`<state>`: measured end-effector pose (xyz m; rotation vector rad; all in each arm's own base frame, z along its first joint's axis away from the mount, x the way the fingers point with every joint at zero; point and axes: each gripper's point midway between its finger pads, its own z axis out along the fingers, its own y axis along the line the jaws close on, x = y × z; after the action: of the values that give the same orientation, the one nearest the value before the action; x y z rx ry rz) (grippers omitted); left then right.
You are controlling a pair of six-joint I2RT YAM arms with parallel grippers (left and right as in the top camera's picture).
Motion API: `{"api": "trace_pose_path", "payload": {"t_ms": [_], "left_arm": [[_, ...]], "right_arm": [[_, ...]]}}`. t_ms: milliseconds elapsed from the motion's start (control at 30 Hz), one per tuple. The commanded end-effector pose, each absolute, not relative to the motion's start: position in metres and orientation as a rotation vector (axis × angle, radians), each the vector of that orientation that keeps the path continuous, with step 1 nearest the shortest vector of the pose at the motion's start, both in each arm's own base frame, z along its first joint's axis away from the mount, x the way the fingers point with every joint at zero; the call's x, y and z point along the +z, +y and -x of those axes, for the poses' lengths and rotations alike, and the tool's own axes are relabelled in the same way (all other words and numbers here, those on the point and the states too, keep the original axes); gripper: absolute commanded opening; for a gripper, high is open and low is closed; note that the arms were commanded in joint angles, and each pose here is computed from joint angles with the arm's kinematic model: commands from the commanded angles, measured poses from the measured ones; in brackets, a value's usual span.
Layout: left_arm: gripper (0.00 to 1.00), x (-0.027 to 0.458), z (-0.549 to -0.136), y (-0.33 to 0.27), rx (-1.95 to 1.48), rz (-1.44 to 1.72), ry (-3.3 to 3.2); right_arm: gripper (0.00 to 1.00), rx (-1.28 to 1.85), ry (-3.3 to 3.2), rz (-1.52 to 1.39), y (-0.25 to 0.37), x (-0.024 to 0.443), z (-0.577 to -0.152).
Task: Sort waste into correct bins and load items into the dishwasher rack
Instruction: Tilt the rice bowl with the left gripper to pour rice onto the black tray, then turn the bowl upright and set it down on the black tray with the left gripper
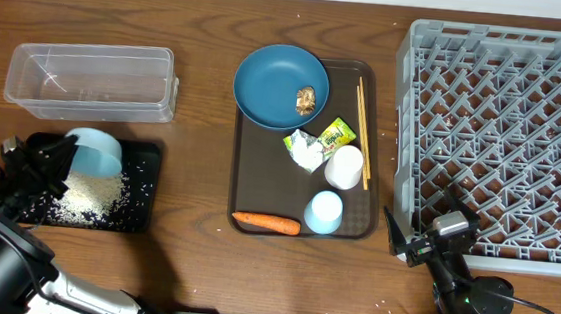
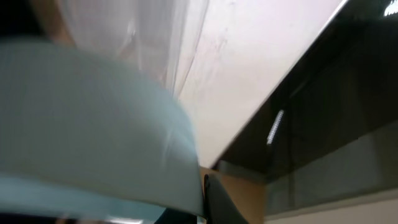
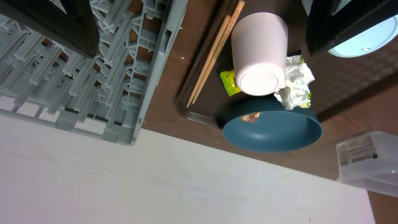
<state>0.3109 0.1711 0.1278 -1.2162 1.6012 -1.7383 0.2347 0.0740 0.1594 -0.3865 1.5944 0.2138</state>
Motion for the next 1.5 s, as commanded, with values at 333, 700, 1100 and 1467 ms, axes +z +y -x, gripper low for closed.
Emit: {"api": "trace_pose_path", "payload": {"t_ms": [333, 700, 1100, 1467], "left_arm": [[0.06, 0.166, -0.310, 0.166, -1.699, 1.103, 1.609], [0.06, 0.241, -0.294, 0.142, -1.509, 0.899, 1.673], [0.06, 0.299, -0.261, 0.092, -1.012, 0.789, 1.822], [0.06, 0.265, -0.271, 0.044, -0.741, 0.689, 2.102]], "right_arm": [[0.99, 0.207, 1.600, 0.390, 0.073, 0.158, -0.235], [0.99, 0.207, 1.599, 0.390, 0.073, 0.158, -0.235], [0.99, 0.207, 1.600, 0.390, 0.073, 0.158, -0.235], [0.99, 0.207, 1.599, 0.390, 0.073, 0.158, -0.235]]}}
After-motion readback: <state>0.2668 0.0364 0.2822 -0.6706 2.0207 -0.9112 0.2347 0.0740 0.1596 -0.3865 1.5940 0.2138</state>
